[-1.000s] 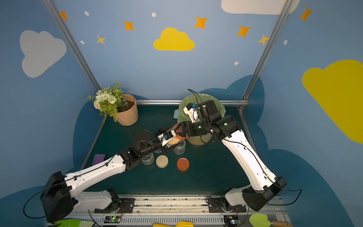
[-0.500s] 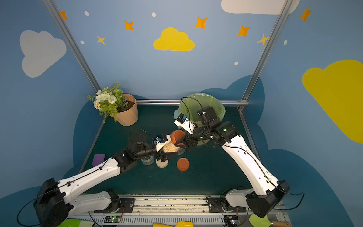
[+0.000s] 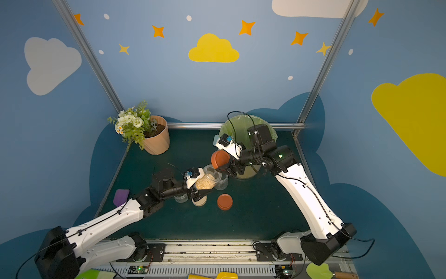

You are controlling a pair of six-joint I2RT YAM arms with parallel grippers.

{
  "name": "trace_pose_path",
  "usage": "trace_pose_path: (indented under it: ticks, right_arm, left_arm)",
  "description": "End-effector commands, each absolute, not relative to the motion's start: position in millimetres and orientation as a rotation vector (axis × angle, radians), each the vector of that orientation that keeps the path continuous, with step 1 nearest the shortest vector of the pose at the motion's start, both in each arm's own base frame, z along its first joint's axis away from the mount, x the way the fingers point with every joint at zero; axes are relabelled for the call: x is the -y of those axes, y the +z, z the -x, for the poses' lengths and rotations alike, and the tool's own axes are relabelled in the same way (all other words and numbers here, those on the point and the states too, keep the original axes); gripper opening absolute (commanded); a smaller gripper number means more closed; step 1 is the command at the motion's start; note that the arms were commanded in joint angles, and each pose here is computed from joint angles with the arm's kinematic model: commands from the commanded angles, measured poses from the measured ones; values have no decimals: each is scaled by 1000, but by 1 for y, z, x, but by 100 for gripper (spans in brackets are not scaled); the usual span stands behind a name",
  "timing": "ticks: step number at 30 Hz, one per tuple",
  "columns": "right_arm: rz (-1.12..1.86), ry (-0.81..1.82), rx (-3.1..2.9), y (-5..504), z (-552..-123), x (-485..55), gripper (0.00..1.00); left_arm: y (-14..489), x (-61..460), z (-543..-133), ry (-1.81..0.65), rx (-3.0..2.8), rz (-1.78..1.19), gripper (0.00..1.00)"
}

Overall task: Empty expired oatmeal from jars
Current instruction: Unscrew the lid from the jar, then place the lid at the center of the board.

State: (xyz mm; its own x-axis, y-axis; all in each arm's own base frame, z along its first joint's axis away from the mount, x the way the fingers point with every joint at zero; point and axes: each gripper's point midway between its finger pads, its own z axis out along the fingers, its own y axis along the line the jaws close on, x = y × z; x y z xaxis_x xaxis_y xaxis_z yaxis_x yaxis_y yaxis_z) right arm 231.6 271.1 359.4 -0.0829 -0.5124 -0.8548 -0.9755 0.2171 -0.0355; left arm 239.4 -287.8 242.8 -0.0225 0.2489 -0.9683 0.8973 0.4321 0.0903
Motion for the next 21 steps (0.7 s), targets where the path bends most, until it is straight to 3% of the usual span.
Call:
trace_pose_path:
  ticks: [1, 8, 21]
  right_arm:
    - [1357, 769, -1748, 360, -231, -269, 43]
    - [1172, 823, -1933, 318, -226, -259, 45]
    - [1164, 706, -2402, 167, -174, -270, 47]
  left_arm:
    - [283, 270, -255, -644, -1451, -886, 3]
    - [264, 230, -265, -532, -1580, -697, 3]
    - [234, 188, -259, -419, -1685, -542, 3]
